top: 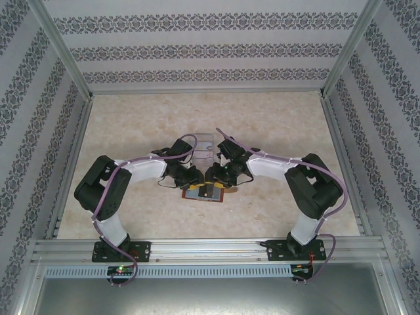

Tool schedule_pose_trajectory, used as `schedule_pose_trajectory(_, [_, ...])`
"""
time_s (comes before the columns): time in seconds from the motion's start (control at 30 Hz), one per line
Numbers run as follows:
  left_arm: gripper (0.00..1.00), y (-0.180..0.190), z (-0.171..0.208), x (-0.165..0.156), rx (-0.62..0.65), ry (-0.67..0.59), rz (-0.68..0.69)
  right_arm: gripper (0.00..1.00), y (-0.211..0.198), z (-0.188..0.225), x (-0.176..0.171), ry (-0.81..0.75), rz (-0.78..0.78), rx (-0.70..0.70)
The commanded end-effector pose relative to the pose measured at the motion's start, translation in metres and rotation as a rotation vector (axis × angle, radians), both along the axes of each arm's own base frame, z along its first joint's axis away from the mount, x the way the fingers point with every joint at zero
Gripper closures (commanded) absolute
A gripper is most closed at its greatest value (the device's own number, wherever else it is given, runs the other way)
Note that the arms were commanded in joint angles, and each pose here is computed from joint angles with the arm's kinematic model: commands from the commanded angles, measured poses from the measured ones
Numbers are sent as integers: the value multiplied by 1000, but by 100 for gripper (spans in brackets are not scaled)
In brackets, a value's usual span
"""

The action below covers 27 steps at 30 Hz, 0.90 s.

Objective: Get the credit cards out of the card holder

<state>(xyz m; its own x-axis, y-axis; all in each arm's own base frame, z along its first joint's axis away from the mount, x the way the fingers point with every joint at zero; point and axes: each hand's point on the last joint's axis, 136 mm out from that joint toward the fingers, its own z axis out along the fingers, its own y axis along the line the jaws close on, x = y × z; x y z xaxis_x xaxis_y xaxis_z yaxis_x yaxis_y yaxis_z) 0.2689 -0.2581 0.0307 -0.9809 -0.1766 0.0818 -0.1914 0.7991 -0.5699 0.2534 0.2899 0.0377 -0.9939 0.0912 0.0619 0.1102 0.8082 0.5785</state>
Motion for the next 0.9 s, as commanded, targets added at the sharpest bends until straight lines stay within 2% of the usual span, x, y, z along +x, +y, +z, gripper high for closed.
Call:
schedule_pose_trajectory(0.0, [70, -1, 5, 3, -34, -12, 18, 54, -4, -11, -4, 12, 17, -45])
schedule_pose_trajectory(0.47, [77, -16, 6, 4, -135, 1, 11, 55, -1, -19, -6, 32, 25, -36])
schedule_pose_trajectory(0.87, [92, -15, 10, 3, -135, -14, -1, 56, -3, -18, -5, 27, 16, -32])
